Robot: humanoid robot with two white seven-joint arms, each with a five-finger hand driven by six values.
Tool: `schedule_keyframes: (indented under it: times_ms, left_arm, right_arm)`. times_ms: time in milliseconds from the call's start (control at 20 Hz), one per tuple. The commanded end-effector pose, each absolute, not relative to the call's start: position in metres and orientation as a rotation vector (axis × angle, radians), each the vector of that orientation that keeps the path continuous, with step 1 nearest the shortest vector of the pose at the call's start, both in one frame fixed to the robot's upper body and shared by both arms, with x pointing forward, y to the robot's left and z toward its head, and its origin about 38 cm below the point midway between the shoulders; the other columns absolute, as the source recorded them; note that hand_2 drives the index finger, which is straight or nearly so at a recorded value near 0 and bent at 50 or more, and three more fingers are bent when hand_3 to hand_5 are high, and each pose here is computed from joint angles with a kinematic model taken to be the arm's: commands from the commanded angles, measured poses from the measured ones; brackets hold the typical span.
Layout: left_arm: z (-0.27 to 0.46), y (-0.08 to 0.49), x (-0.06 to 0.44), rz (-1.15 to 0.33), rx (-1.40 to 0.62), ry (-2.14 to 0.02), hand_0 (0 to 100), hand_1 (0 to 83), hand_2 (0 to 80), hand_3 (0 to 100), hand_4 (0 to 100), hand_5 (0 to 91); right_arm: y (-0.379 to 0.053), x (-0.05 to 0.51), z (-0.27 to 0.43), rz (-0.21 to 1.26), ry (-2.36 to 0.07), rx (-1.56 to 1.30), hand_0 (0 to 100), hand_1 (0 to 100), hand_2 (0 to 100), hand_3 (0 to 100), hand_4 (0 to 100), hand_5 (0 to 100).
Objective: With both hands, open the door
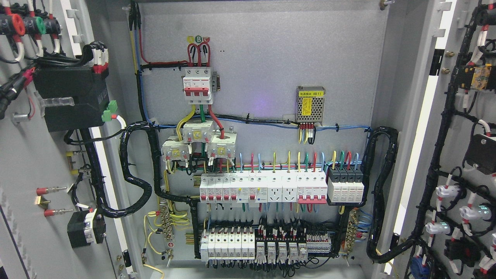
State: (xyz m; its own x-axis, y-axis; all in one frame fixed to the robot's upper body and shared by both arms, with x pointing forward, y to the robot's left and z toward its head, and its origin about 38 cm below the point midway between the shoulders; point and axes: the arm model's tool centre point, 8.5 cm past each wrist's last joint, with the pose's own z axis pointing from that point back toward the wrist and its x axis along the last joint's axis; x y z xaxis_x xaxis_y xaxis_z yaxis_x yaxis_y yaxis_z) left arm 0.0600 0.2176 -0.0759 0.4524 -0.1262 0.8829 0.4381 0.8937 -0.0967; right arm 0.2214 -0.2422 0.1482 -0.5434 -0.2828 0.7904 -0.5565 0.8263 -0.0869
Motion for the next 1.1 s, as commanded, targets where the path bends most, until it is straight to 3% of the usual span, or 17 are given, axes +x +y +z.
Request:
schedule_keyframes:
  times_ms: [0, 451, 1052]
  left_arm:
    - [-0.012, 0.221, 0.101, -0.379, -0.328, -1.288, 0, 0.0, 0.0, 0, 0, 0.0]
    - [0.040, 0.235, 0.138, -0.329, -0.240, -1.547, 0, 0.0, 0.0, 0, 0, 0.0]
    - [0.109, 0.229, 0.166, -0.368, -0.212, -1.934, 0, 0.0, 0.0, 0, 0, 0.0]
  right_arm:
    - [-0.280, 0.211, 0.194, 0.564, -2.281, 0.467, 38, 0, 0, 0, 0, 0]
    - [-0.287, 0.220, 0.213, 0.639, -2.316, 0.444, 38, 0, 0, 0, 0, 0]
    - [-0.290, 0.242, 0.230, 0.663, -2.299, 0.436, 38, 0, 0, 0, 0, 0]
